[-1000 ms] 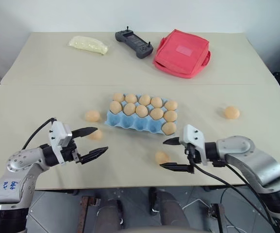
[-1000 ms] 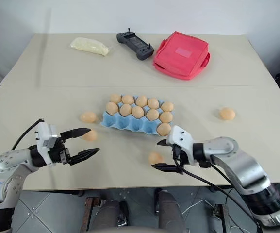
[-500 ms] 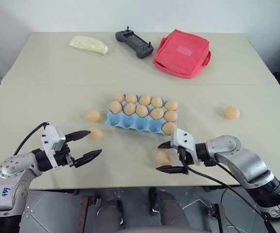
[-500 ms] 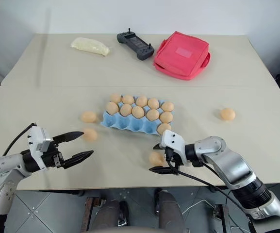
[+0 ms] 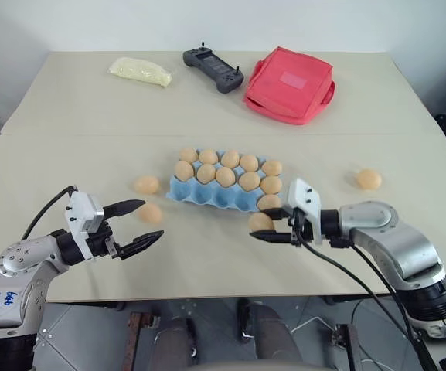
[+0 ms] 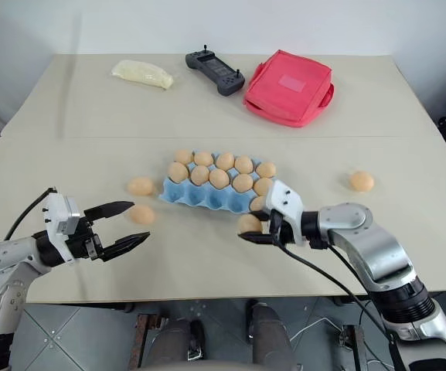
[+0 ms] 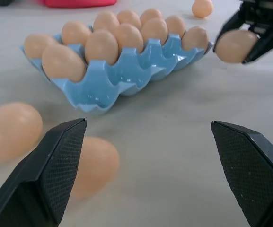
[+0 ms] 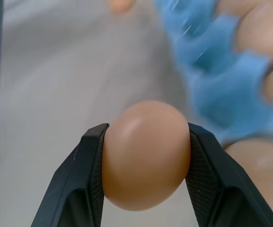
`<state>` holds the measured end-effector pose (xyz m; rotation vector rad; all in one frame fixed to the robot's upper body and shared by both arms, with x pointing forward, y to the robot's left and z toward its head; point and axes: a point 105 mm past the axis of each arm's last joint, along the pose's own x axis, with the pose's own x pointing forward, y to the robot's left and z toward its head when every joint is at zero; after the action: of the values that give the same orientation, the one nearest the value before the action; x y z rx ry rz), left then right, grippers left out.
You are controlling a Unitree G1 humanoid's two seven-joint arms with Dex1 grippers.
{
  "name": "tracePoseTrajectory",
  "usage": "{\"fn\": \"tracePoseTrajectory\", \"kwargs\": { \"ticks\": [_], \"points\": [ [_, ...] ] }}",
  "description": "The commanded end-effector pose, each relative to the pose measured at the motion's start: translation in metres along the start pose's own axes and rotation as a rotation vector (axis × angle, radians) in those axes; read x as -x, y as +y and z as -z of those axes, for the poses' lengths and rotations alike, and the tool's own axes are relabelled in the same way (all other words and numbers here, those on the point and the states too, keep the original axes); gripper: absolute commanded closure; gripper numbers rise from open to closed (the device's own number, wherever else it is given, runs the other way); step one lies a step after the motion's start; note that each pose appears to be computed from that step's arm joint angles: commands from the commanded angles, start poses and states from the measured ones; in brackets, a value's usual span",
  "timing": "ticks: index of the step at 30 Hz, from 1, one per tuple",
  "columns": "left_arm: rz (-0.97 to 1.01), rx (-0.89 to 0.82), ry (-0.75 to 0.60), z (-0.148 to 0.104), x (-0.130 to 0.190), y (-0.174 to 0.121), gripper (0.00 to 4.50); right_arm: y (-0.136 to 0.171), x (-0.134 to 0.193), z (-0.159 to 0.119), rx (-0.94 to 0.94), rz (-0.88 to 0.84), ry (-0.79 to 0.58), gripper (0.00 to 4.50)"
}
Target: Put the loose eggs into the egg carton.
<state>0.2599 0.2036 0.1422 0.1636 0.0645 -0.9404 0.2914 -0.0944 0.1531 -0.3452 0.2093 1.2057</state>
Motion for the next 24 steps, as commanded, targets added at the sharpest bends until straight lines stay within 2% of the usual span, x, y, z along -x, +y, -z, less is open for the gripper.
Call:
{"fn": "tracePoseTrajectory", "kwargs": {
  "ticks": [1, 6, 14, 18, 21, 22, 24],
  "points": [
    [0.002, -0.024, -0.023, -0.005, -0.002, 0.003, 0.00, -0.015, 0.001, -0.020, 0.032, 0.061, -0.070, 2.62],
    [0.006, -0.036, -0.033, -0.007, -0.006, 0.007, 0.00, -0.033, -0.013, -0.024, 0.047, 0.107, -0.086, 2.62],
    [0.008, -0.052, -0.043, -0.009, -0.010, 0.009, 0.00, -0.039, -0.033, -0.021, 0.048, 0.101, -0.079, 2.62],
    [0.005, -0.056, -0.047, -0.009, -0.011, 0.010, 0.00, -0.040, -0.035, -0.021, 0.043, 0.098, -0.070, 1.35],
    [0.005, -0.056, -0.052, -0.009, -0.011, 0.009, 0.00, -0.038, -0.035, -0.024, 0.045, 0.094, -0.080, 0.21],
    [0.006, -0.056, -0.053, -0.009, -0.011, 0.008, 0.00, -0.038, -0.034, -0.026, 0.045, 0.094, -0.085, 0.02],
    [0.010, -0.053, -0.055, -0.008, -0.012, 0.007, 0.00, -0.036, -0.031, -0.030, 0.048, 0.095, -0.098, 0.02]
  ]
}}
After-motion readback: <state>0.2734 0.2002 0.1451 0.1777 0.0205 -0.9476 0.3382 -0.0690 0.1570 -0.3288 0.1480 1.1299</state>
